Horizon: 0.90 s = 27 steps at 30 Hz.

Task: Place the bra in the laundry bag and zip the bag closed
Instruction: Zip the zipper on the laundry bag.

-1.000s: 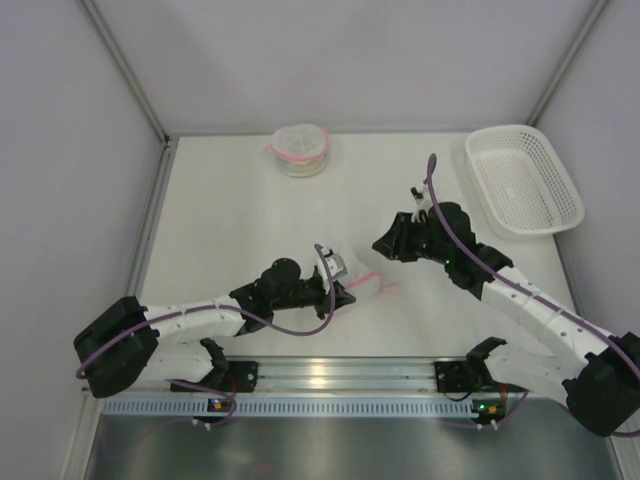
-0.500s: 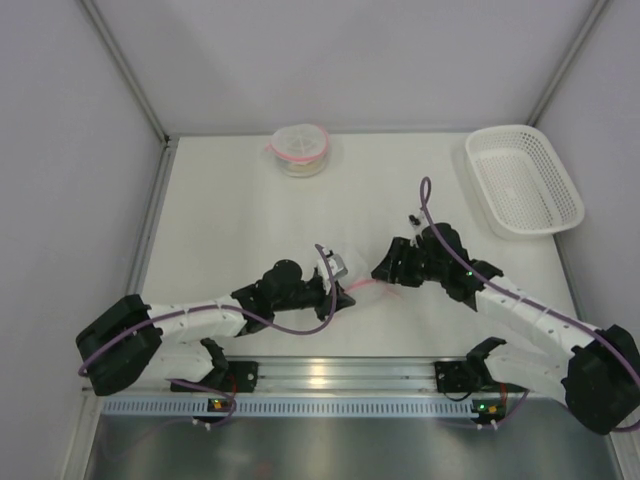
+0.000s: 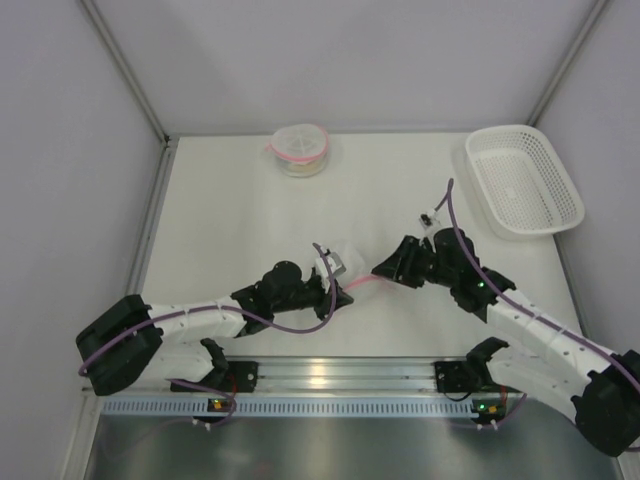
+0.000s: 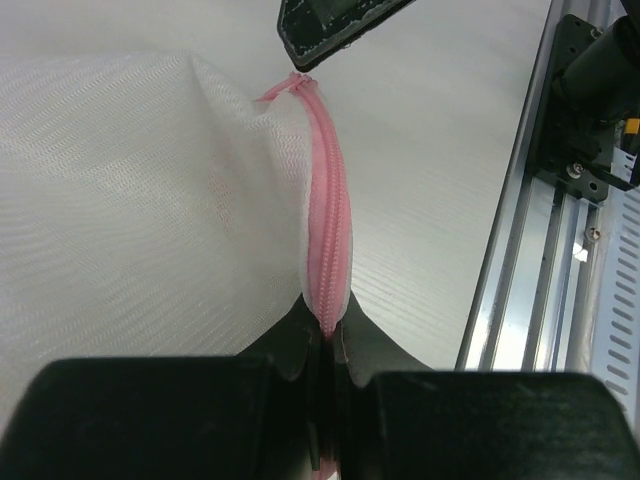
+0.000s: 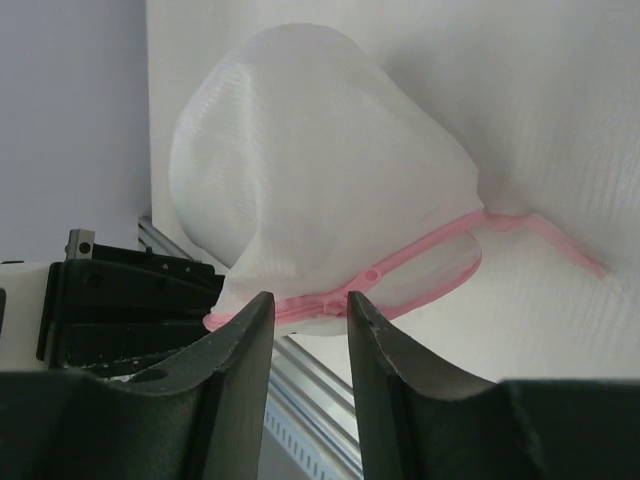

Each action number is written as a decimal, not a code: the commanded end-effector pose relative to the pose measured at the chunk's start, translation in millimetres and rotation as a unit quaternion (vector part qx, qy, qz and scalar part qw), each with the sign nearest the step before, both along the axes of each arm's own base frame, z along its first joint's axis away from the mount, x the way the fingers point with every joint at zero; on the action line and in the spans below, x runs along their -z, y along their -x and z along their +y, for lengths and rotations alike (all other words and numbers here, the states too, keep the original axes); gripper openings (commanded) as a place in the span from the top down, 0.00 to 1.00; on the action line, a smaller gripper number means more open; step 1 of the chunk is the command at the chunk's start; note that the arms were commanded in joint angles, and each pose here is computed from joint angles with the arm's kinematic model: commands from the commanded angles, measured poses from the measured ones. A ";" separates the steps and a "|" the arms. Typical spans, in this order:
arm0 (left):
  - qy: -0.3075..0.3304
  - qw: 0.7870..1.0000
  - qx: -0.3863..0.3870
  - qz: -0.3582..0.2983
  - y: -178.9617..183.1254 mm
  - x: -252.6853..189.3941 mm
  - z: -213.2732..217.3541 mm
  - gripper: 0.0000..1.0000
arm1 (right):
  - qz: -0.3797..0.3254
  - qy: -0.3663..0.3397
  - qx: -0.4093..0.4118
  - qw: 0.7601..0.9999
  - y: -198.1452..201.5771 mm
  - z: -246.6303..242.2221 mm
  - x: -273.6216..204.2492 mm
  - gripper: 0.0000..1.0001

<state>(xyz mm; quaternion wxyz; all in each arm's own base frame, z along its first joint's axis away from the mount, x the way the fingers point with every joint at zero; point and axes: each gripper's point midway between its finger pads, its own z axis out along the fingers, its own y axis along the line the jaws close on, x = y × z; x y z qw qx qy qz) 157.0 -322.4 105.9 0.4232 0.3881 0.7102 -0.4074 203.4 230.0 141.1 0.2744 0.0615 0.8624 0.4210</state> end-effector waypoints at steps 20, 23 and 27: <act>-0.007 1.000 0.008 0.001 4.1 9.4 3.2 1.00 | -0.013 -0.014 -0.006 1.000 -10.9 11.2 3.4 0.46; -0.007 1.000 0.013 0.001 4.9 9.4 1.8 1.00 | -0.024 -0.006 -0.007 1.000 -14.7 11.5 2.6 0.57; -0.009 1.000 0.013 0.005 3.2 4.7 -1.3 1.00 | -0.023 0.004 -0.011 1.000 -16.1 12.0 6.8 0.95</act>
